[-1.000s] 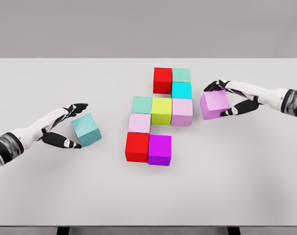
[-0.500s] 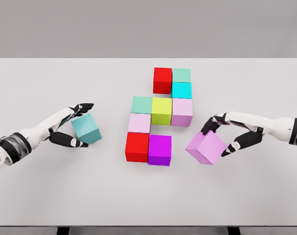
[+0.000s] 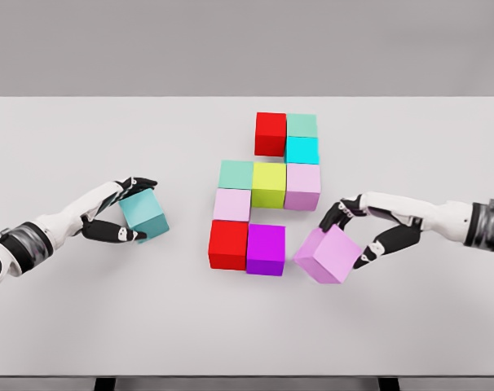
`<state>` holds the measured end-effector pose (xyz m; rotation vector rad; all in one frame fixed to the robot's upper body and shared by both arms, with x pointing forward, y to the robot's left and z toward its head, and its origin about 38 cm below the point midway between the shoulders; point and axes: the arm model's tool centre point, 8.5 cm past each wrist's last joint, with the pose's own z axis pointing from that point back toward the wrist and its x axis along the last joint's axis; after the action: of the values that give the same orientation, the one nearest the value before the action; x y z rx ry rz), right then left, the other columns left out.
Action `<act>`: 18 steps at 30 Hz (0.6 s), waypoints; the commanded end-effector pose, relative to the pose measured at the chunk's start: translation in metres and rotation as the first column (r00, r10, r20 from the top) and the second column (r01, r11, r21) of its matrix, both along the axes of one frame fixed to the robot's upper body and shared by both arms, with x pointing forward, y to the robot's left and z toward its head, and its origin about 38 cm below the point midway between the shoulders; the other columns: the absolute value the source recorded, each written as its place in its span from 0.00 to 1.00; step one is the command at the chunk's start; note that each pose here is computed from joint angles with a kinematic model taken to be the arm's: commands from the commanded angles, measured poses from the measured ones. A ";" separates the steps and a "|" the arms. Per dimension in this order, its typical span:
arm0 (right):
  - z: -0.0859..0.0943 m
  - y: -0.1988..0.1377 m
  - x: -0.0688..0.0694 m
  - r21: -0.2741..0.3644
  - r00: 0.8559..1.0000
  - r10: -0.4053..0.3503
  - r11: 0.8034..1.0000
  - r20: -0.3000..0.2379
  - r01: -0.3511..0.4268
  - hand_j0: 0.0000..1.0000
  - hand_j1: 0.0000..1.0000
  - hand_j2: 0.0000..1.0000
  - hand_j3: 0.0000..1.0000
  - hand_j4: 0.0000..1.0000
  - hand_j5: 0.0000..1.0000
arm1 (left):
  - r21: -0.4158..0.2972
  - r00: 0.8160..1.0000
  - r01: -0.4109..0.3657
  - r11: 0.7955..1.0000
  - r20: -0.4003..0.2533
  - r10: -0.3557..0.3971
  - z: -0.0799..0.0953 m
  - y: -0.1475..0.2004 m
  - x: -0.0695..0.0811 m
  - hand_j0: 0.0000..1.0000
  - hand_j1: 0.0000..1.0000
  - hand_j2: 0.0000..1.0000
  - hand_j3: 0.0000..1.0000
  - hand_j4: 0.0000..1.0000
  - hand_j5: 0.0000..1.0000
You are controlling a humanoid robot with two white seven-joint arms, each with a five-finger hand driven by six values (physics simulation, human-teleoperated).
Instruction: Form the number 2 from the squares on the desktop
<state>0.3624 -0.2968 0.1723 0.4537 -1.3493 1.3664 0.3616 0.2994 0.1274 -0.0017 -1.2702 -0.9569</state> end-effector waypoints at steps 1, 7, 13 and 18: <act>0.000 -0.002 0.000 -0.010 1.000 -0.001 1.000 0.003 0.001 0.54 0.54 0.54 0.54 0.54 0.54 | -0.001 1.000 -0.001 1.000 -0.001 0.001 0.000 0.000 0.000 0.83 0.83 0.83 0.83 0.83 0.83; -0.009 -0.012 0.004 -0.085 1.000 -0.021 0.996 0.012 0.022 0.54 0.54 0.54 0.54 0.54 0.54 | 0.005 1.000 -0.011 1.000 -0.013 0.011 -0.002 0.002 0.000 0.77 0.77 0.77 0.77 0.77 0.77; -0.008 -0.014 0.007 -0.167 0.997 0.005 0.986 0.072 0.007 0.54 0.54 0.54 0.54 0.54 0.54 | 0.005 1.000 -0.012 1.000 -0.011 0.012 -0.001 0.002 0.000 0.67 0.67 0.67 0.67 0.67 0.67; 0.000 -0.008 0.009 -0.218 0.987 0.063 0.975 0.145 -0.030 0.53 0.53 0.53 0.53 0.53 0.53 | -0.010 1.000 -0.007 1.000 -0.004 0.007 0.000 -0.002 0.001 0.63 0.63 0.63 0.63 0.63 0.63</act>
<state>0.3739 -0.3059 0.1743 0.2491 -1.3011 1.5648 0.3629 0.2988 0.1275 -0.0016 -1.2658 -0.9473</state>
